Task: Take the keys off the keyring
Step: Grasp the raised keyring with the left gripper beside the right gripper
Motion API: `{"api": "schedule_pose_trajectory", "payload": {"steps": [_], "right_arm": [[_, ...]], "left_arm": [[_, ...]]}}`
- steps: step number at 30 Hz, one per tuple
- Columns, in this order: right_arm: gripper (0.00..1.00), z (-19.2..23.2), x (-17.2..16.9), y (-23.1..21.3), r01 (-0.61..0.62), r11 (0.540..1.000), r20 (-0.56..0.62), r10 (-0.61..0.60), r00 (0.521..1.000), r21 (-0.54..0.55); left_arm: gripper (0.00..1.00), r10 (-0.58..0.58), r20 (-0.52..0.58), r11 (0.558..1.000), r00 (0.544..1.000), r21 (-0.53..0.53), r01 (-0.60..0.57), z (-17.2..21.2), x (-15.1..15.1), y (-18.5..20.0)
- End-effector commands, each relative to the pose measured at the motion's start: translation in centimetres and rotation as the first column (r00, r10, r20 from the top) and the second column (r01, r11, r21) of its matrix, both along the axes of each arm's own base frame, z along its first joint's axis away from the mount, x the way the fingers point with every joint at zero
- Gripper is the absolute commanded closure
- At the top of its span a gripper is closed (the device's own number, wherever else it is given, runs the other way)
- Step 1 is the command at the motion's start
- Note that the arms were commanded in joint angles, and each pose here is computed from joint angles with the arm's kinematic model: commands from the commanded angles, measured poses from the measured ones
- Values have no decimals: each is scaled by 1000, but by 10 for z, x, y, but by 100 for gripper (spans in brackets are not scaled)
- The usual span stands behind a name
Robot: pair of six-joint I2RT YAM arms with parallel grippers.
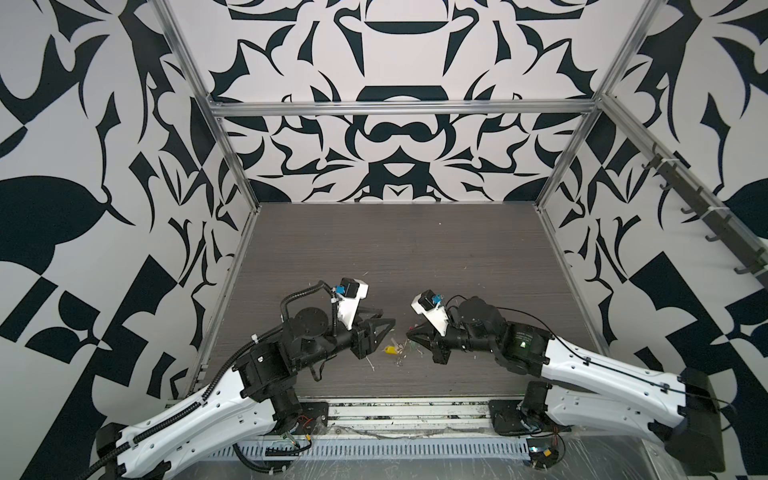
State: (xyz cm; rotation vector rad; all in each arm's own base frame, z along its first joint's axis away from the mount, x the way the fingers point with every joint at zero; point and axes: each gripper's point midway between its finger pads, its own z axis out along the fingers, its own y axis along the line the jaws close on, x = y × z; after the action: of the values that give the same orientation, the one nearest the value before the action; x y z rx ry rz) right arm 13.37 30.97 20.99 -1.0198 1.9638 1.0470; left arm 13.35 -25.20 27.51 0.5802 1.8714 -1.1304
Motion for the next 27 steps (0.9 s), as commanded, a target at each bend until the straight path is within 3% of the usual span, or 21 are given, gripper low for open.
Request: {"api": "schedule_pose_trajectory", "payload": {"steps": [1, 5, 14, 19, 27], "right_arm": [[100, 56, -9, 11, -108, 983, 87, 96, 992, 149], [100, 73, -17, 13, -161, 966, 97, 144, 985, 201], [100, 111, -22, 7, -199, 924, 134, 163, 977, 326], [100, 123, -25, 7, -218, 906, 145, 176, 974, 364], [100, 133, -25, 5, -212, 893, 155, 162, 975, 397]], "left_arm": [[58, -60, 57, 998, 997, -29, 62, 10, -9, -2], [67, -75, 78, 996, 994, -34, 78, 9, -12, -2], [70, -156, 81, 987, 984, -27, 159, 2, -20, -15], [66, -206, 88, 977, 975, -45, 211, 6, -25, -23], [74, -248, 114, 964, 962, -73, 257, 16, -32, -26]]}}
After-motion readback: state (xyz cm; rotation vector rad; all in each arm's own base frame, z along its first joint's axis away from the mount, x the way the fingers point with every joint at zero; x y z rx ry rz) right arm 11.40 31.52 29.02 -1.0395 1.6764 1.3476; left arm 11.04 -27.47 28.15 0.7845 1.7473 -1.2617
